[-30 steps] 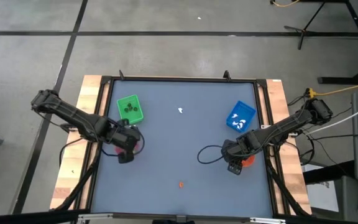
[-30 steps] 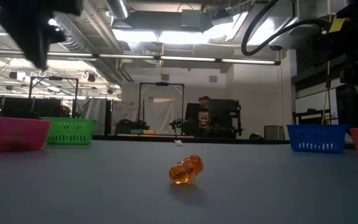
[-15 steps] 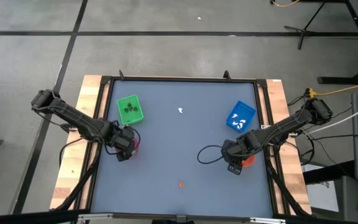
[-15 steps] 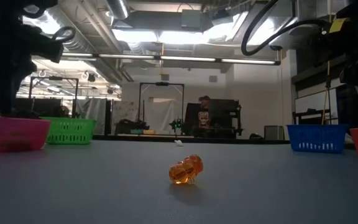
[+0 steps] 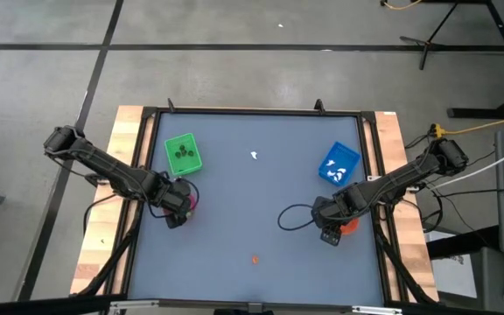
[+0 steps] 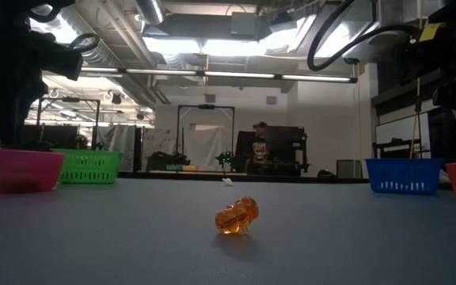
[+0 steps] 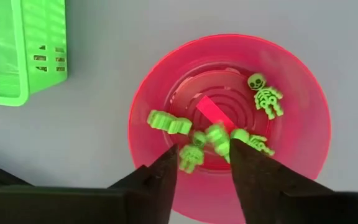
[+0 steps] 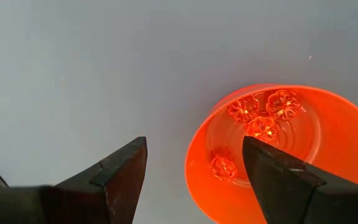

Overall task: Sort Halloween decoration
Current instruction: Put the small green skeleton toy into the transparent red bowl, then put the small white ghost toy into the blue basket

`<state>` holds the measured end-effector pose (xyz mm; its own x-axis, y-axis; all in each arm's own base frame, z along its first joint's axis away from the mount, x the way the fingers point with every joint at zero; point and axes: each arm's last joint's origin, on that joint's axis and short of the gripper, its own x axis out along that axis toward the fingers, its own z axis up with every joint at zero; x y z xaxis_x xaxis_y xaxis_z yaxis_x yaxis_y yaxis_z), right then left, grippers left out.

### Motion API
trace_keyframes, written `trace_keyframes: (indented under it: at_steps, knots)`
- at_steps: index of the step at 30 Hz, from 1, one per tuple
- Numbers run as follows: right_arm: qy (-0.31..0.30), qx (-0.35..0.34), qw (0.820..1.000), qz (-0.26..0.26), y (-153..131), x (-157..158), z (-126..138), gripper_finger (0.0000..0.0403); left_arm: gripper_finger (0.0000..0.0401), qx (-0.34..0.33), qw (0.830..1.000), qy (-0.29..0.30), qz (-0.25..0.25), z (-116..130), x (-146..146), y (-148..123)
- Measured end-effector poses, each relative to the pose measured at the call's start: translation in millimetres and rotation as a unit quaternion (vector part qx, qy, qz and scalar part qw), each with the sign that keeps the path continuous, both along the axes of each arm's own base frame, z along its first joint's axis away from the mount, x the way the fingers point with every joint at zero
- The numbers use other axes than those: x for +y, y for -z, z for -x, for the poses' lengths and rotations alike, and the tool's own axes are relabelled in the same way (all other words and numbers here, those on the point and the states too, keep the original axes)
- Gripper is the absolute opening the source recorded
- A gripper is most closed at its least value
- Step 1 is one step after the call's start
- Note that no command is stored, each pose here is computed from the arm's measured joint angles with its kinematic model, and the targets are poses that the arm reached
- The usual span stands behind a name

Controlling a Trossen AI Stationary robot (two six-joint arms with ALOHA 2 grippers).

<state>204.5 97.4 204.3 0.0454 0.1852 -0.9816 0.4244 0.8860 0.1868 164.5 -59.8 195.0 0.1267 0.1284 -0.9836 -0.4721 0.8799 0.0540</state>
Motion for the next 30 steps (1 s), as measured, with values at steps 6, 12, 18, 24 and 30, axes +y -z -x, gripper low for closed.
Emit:
trace_keyframes:
  at_steps: [6,12,18,24,30]
  knots:
    - [0.0,0.0,1.0,0.0,0.0,0.0,-0.1,0.0264,0.0164,0.0,1.0,0.001,-0.002,0.0,0.1,0.0]
    - [0.0,0.0,1.0,0.0,0.0,0.0,0.0,0.0264,0.0177,0.0,1.0,0.001,-0.002,0.1,0.1,0.0]
    - [0.0,0.0,1.0,0.0,0.0,0.0,-0.1,0.0264,0.0177,0.0,1.0,0.001,-0.002,0.1,0.2,0.0]
    - [0.0,0.0,1.0,0.0,0.0,0.0,-0.1,0.0264,0.0176,0.0,1.0,0.001,-0.002,0.1,0.2,0.0]
    - [0.0,0.0,1.0,0.0,0.0,0.0,-0.1,0.0264,0.0175,0.0,1.0,0.0,-0.002,0.1,0.1,0.0]
